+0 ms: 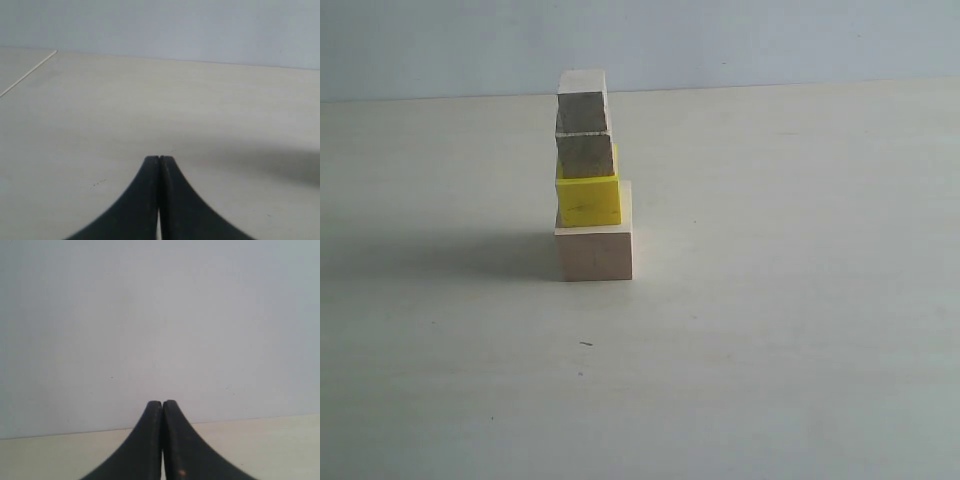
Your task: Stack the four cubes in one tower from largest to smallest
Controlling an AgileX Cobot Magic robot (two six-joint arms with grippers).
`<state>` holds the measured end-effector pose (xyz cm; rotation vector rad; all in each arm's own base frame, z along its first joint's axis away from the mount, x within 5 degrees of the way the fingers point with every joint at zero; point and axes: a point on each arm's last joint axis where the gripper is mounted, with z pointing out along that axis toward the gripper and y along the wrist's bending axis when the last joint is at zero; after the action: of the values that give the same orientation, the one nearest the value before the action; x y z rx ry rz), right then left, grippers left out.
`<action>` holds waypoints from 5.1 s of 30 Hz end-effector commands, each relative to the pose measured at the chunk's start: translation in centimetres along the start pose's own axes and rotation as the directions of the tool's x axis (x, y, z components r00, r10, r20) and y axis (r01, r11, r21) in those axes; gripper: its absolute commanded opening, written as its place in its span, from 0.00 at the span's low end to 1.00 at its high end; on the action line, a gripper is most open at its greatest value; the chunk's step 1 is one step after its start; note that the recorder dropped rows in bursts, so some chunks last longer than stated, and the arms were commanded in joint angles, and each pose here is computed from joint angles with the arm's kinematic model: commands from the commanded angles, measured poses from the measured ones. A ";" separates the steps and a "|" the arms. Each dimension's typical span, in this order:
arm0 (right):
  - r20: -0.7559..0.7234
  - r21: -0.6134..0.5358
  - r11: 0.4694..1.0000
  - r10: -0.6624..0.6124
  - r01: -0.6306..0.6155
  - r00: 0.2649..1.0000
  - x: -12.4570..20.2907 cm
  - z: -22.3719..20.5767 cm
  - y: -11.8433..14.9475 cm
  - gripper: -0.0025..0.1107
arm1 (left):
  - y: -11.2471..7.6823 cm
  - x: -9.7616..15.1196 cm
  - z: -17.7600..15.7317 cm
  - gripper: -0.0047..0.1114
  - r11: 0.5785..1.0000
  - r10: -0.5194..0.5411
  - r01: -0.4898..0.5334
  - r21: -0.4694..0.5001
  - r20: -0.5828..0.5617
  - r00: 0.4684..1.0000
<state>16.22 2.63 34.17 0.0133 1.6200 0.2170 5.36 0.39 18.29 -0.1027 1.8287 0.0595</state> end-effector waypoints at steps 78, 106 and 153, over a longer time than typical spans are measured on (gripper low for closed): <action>-0.003 0.046 0.978 -0.204 0.204 0.979 13.6 -9.7 -2.8 0.02 | 0.0 0.2 0.0 0.04 1.000 0.006 -0.006 0.009 -0.005 1.000; -0.200 0.016 0.987 -0.154 0.160 0.968 16.0 -10.1 -2.9 0.02 | 0.0 0.2 0.0 0.04 1.000 0.006 -0.006 0.009 -0.005 1.000; -0.199 0.014 0.990 -0.138 0.144 0.970 16.0 -10.1 -2.8 0.02 | 0.0 0.2 0.0 0.04 1.000 0.006 -0.006 0.009 -0.005 1.000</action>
<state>5.64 0.84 18.52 -0.1133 1.8169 0.0891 5.32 0.36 18.14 -0.0978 1.8461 0.0564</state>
